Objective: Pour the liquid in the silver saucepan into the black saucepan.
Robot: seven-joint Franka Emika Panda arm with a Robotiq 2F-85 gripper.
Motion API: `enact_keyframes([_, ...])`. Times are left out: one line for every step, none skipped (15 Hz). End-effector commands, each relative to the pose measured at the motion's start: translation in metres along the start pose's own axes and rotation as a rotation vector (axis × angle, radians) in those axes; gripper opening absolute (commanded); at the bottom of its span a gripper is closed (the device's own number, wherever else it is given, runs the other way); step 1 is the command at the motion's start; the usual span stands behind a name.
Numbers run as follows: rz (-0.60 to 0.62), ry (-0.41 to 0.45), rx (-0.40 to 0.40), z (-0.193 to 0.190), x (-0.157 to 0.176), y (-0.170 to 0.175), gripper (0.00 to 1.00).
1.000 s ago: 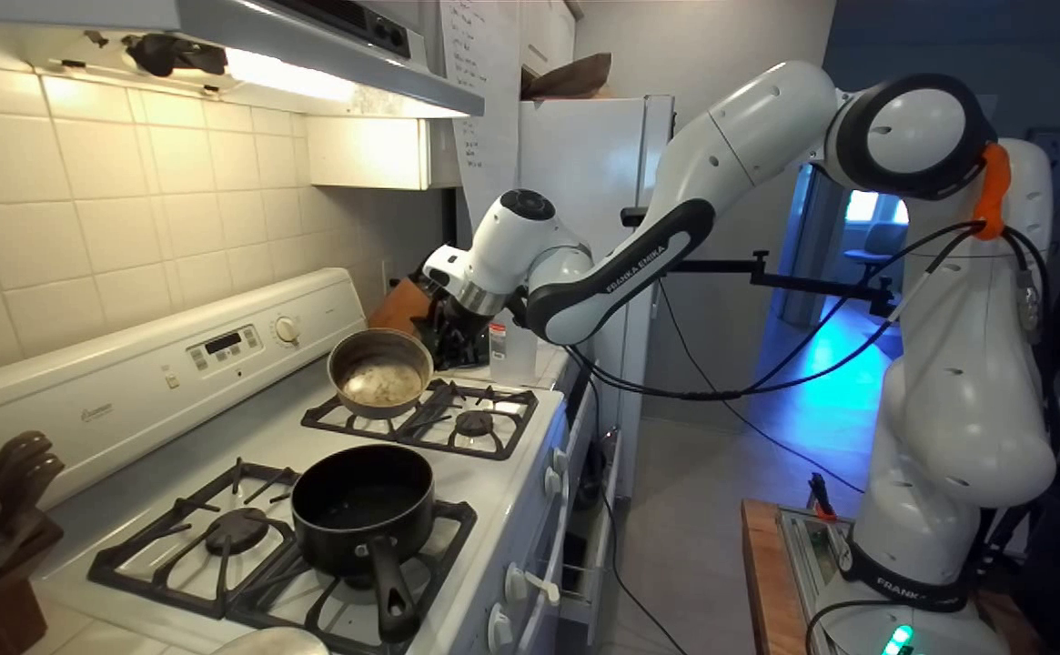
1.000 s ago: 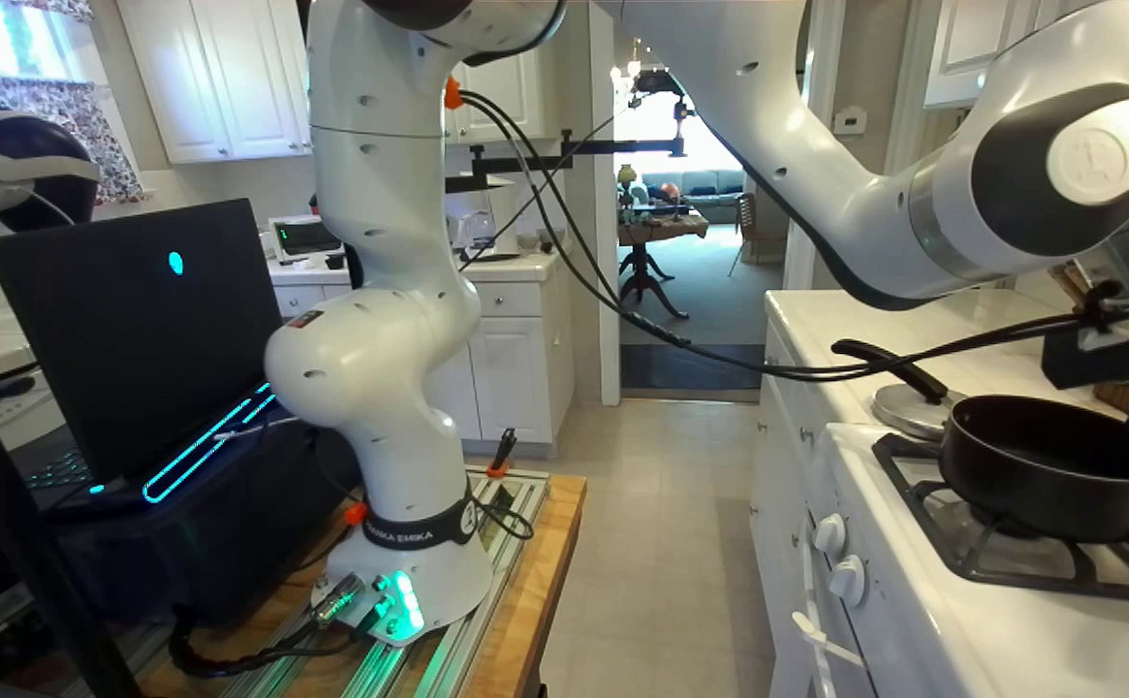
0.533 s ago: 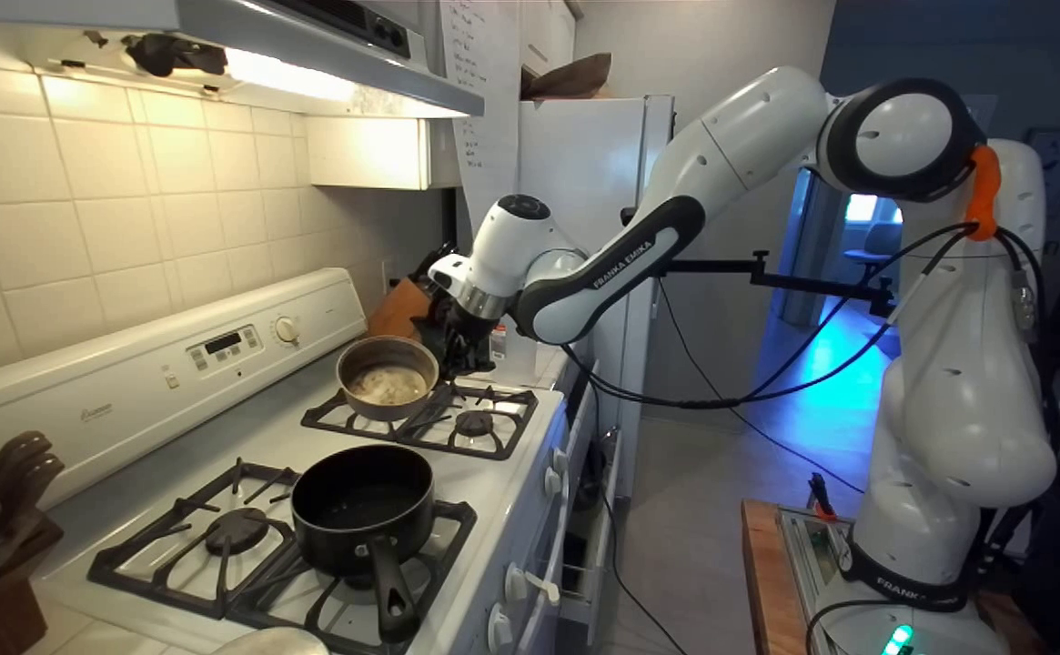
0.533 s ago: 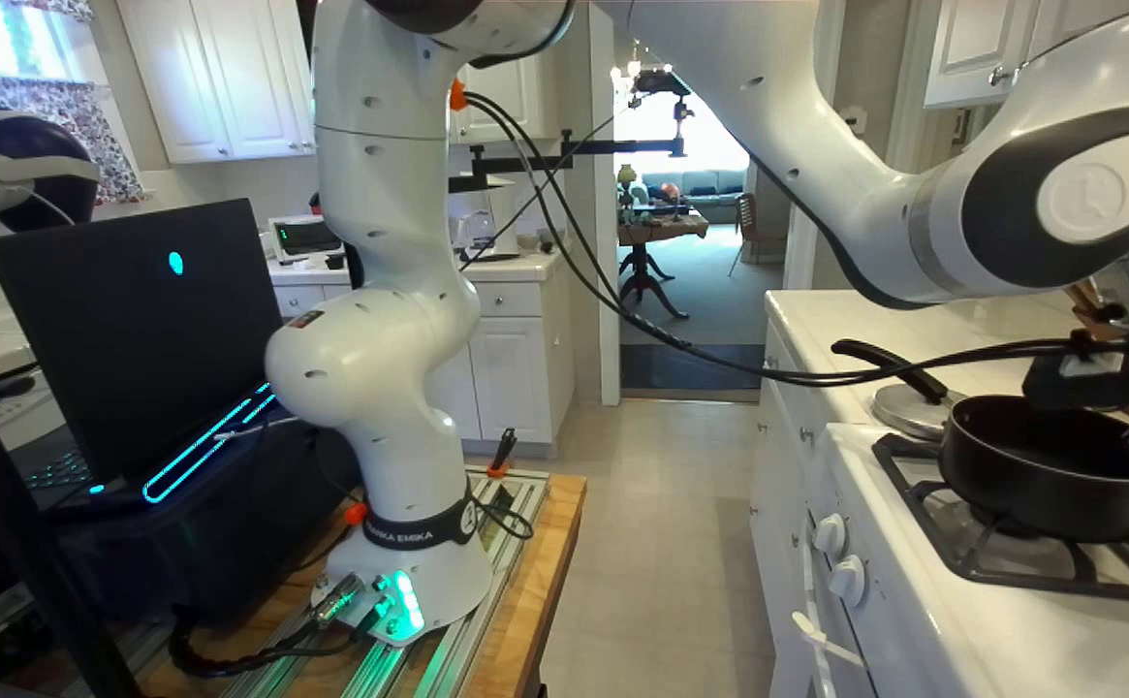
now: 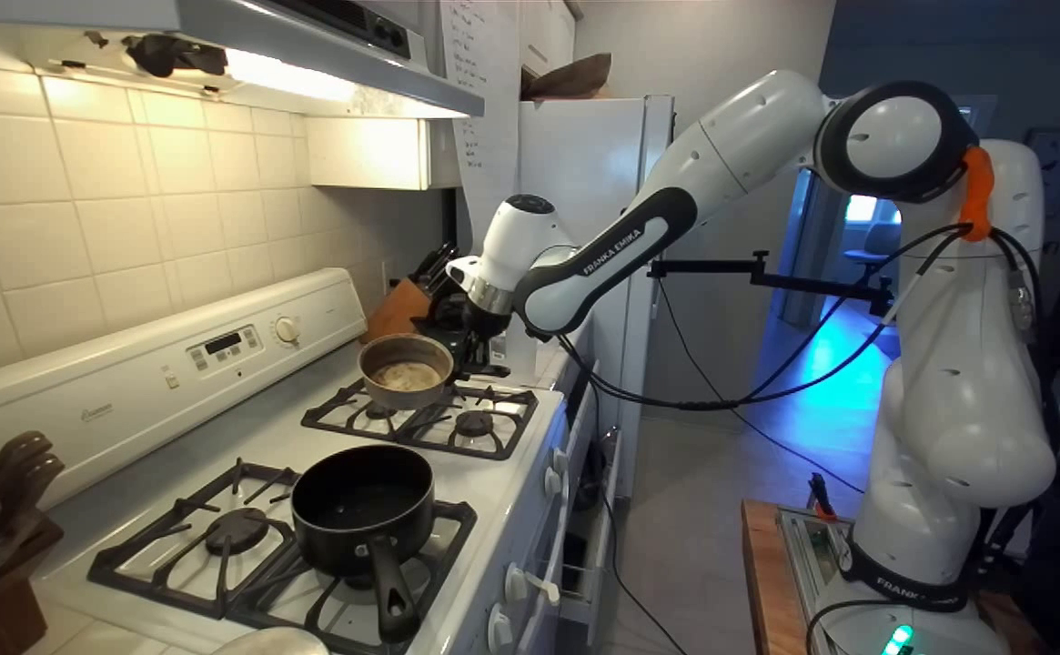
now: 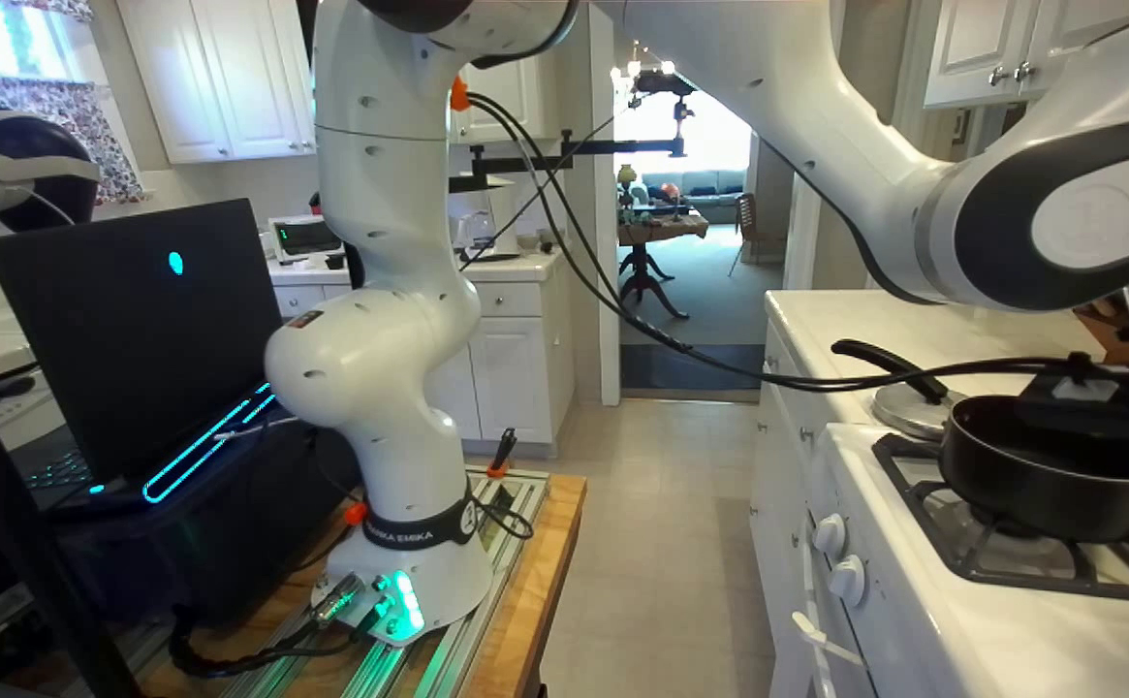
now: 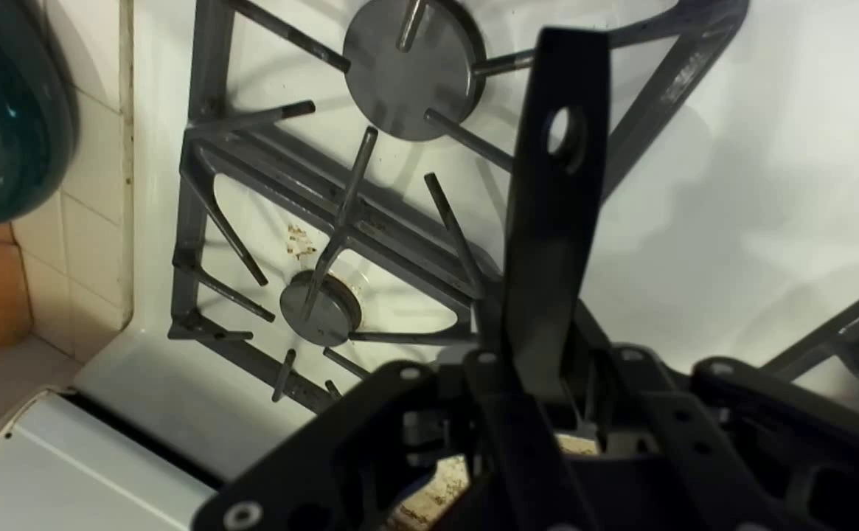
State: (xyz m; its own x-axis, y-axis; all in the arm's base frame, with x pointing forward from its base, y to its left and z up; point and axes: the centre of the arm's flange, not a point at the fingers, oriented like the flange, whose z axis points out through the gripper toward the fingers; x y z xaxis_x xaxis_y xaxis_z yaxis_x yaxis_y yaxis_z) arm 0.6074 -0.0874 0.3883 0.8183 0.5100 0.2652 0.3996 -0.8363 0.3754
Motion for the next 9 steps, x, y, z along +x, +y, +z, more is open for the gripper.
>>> enact_keyframes([0.112,-0.039,0.028,-0.001,-0.018,0.018,0.06])
enact_keyframes([0.137,-0.049,0.033,0.000,-0.023,0.022,0.06])
enact_keyframes([0.162,-0.057,0.041,0.002,-0.028,0.026,0.06])
enact_keyframes([0.184,-0.063,0.048,0.004,-0.033,0.029,0.06])
enact_keyframes([0.206,-0.070,0.055,0.007,-0.037,0.033,0.06])
enact_keyframes([0.226,-0.076,0.064,0.009,-0.042,0.035,0.06])
enact_keyframes([0.244,-0.081,0.070,0.011,-0.045,0.037,0.06])
enact_keyframes([0.264,-0.085,0.079,0.013,-0.049,0.039,0.06])
enact_keyframes([0.282,-0.088,0.088,0.015,-0.053,0.040,0.06])
